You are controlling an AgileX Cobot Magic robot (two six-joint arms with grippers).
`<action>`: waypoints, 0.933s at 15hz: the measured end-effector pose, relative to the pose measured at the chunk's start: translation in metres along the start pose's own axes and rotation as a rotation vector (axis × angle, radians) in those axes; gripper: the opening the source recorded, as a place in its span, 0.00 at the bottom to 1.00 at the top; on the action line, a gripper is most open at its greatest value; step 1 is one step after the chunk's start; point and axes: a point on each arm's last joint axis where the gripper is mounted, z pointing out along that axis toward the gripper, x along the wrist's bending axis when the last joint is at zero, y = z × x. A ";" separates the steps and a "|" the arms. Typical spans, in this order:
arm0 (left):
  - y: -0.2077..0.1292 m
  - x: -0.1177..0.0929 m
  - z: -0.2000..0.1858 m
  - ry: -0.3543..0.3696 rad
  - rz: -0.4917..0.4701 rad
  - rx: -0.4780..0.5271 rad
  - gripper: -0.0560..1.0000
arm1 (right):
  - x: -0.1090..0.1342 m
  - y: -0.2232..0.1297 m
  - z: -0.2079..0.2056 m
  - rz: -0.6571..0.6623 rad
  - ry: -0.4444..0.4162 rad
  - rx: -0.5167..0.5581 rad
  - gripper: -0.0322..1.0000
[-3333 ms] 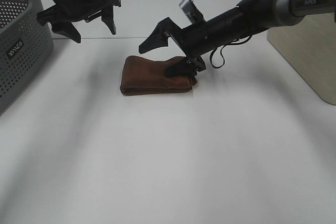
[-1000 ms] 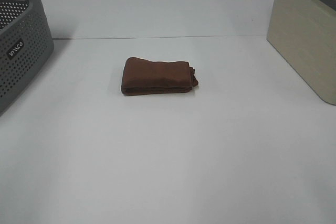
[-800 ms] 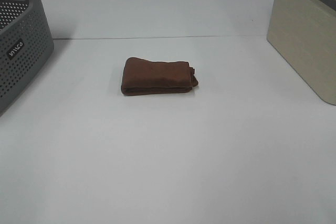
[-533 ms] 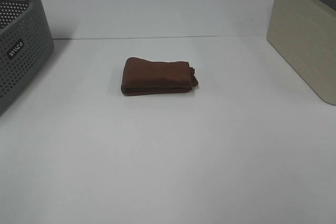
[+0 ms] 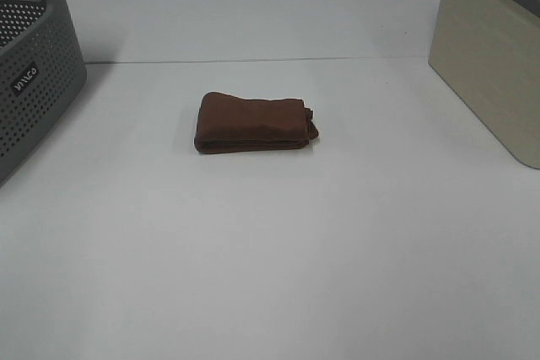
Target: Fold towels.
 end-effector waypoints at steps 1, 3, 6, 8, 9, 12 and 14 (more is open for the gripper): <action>0.000 0.000 0.000 0.000 0.012 -0.002 0.79 | 0.000 0.000 0.000 0.000 0.000 0.000 0.97; 0.000 0.000 0.000 0.000 0.017 -0.002 0.79 | 0.000 0.000 0.000 0.000 0.000 0.000 0.97; 0.000 0.000 0.000 0.000 0.020 -0.002 0.79 | 0.000 0.000 0.000 0.000 0.000 0.000 0.97; 0.000 0.000 0.000 0.000 0.021 -0.002 0.79 | 0.000 0.000 0.000 0.001 0.000 -0.001 0.97; 0.000 0.000 0.000 0.000 0.021 -0.002 0.79 | 0.000 0.000 0.000 0.001 0.000 -0.002 0.97; 0.000 0.000 0.000 0.009 0.017 -0.002 0.79 | 0.000 0.000 0.000 0.000 -0.001 -0.002 0.97; 0.001 0.000 0.001 0.074 -0.015 -0.003 0.79 | 0.000 0.000 0.000 0.009 -0.017 -0.001 0.97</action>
